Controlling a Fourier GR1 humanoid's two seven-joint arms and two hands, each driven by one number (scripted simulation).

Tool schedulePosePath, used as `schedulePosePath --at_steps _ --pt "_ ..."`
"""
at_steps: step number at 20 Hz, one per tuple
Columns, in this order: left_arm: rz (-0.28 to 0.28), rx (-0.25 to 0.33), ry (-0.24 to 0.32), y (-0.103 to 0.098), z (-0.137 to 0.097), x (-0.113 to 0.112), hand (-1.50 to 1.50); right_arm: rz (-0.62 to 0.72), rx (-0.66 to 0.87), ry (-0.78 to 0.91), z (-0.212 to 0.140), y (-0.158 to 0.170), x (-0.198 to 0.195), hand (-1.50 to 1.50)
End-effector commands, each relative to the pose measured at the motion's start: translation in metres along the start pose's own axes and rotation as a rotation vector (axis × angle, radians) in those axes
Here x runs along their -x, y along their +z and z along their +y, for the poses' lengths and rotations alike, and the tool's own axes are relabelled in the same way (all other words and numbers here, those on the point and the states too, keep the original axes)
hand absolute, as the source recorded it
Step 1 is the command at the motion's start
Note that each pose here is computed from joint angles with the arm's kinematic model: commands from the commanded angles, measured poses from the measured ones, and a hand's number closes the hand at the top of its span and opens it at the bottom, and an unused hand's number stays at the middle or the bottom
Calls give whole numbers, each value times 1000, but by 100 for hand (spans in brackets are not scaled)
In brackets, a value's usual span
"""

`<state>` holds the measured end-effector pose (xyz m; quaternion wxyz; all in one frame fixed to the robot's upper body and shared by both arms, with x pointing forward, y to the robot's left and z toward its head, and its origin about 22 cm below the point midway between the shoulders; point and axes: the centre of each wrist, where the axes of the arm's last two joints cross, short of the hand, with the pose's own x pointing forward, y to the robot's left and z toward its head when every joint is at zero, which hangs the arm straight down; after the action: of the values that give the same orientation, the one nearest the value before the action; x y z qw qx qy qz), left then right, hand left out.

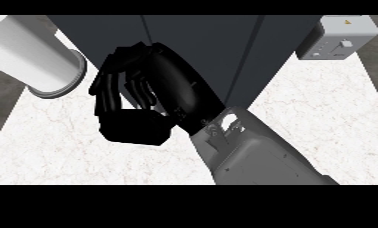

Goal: Pick up the wine, place it into the cabinet and close the cabinet

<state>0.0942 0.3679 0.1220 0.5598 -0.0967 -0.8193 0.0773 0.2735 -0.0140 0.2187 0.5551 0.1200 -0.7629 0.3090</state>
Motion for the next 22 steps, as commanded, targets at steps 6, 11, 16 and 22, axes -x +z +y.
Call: schedulePosePath --at_steps 6,11,16,22 --pt "57 30 33 -17 -20 17 -150 25 69 52 -47 -40 31 150" --pt "80 42 48 -25 -42 21 -150 31 90 66 -78 -49 51 150" --pt "90 27 44 -28 -42 39 -150 31 117 104 -105 -54 55 150" --pt "76 35 51 -28 -58 59 -150 19 123 146 -116 -48 70 150"
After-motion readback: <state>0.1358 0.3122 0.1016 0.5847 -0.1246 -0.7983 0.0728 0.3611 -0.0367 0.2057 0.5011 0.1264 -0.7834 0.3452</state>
